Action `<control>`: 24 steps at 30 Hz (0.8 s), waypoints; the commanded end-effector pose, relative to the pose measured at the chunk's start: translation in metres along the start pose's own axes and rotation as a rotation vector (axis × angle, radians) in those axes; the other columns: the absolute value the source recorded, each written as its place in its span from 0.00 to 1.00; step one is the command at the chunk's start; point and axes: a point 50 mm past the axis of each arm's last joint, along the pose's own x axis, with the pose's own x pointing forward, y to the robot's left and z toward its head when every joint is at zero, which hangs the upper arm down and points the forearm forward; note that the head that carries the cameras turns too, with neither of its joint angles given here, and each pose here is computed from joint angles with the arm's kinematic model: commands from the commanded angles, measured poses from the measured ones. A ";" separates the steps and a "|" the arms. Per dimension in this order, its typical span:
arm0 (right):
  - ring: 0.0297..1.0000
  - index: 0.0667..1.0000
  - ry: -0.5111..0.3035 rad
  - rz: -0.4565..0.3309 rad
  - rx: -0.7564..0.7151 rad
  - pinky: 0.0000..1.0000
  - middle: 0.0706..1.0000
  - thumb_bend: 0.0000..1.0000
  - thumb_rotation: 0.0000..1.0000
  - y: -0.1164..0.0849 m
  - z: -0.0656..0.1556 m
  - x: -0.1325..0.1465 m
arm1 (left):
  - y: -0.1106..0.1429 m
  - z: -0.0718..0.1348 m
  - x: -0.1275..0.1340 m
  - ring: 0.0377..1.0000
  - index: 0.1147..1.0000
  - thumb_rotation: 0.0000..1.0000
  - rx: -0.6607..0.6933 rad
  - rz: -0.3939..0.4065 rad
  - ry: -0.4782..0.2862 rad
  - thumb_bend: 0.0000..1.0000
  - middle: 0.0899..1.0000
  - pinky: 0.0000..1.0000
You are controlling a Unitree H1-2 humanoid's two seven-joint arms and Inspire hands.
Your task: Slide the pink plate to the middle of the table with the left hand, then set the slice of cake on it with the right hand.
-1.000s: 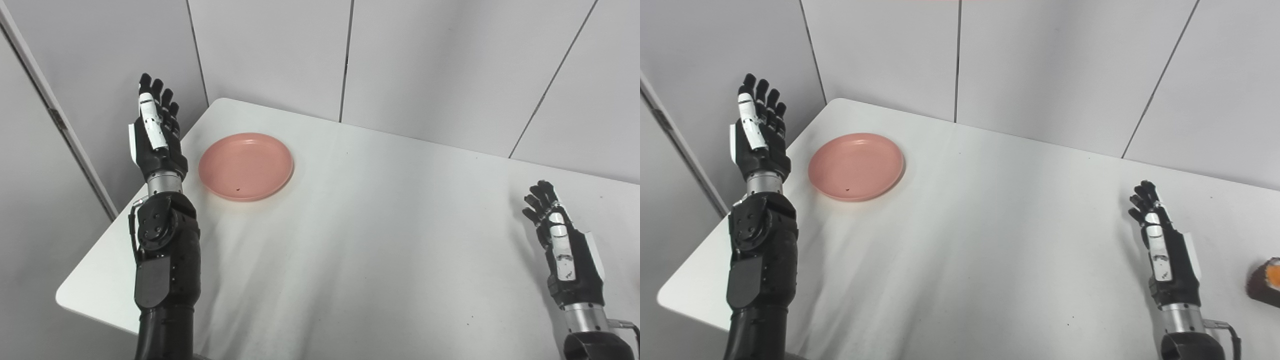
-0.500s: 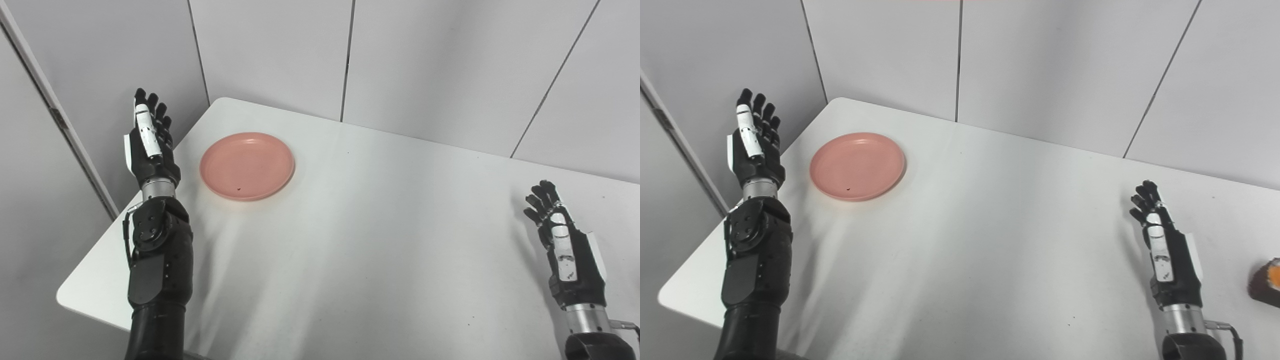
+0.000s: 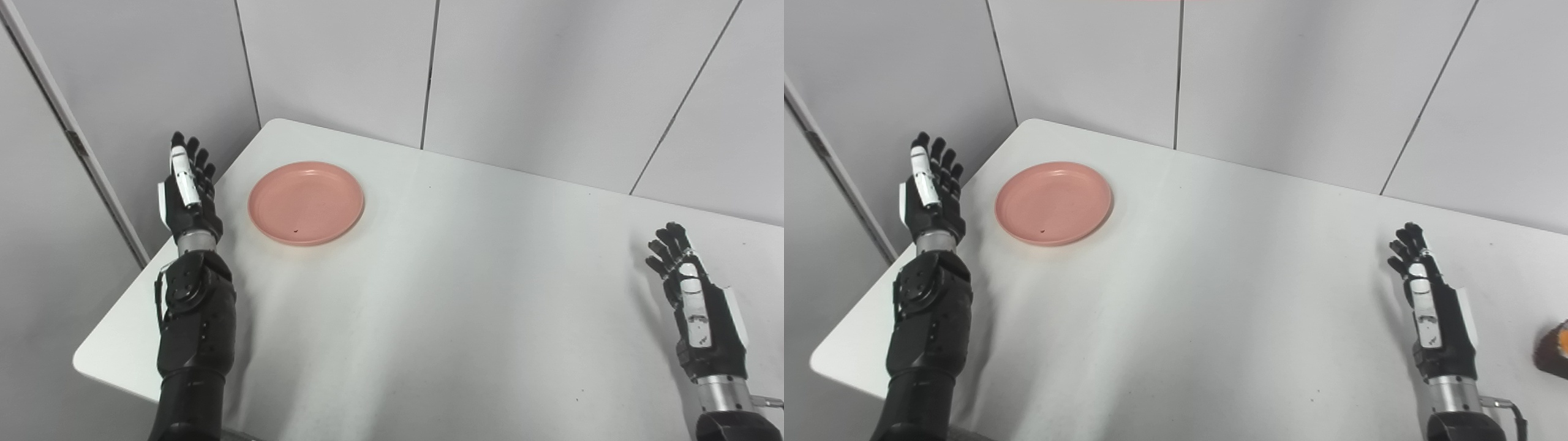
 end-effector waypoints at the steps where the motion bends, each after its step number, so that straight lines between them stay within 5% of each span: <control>1: 0.92 0.94 0.148 -0.021 0.024 0.92 0.94 0.35 1.00 0.004 -0.039 -0.049 | -0.011 0.024 0.015 0.96 0.95 1.00 0.013 -0.039 -0.100 0.41 0.95 0.96; 24: 0.92 0.94 0.145 -0.023 0.018 0.92 0.93 0.34 1.00 0.009 -0.036 -0.049 | -0.025 0.003 0.005 0.96 0.96 1.00 0.064 -0.084 -0.005 0.41 0.95 0.99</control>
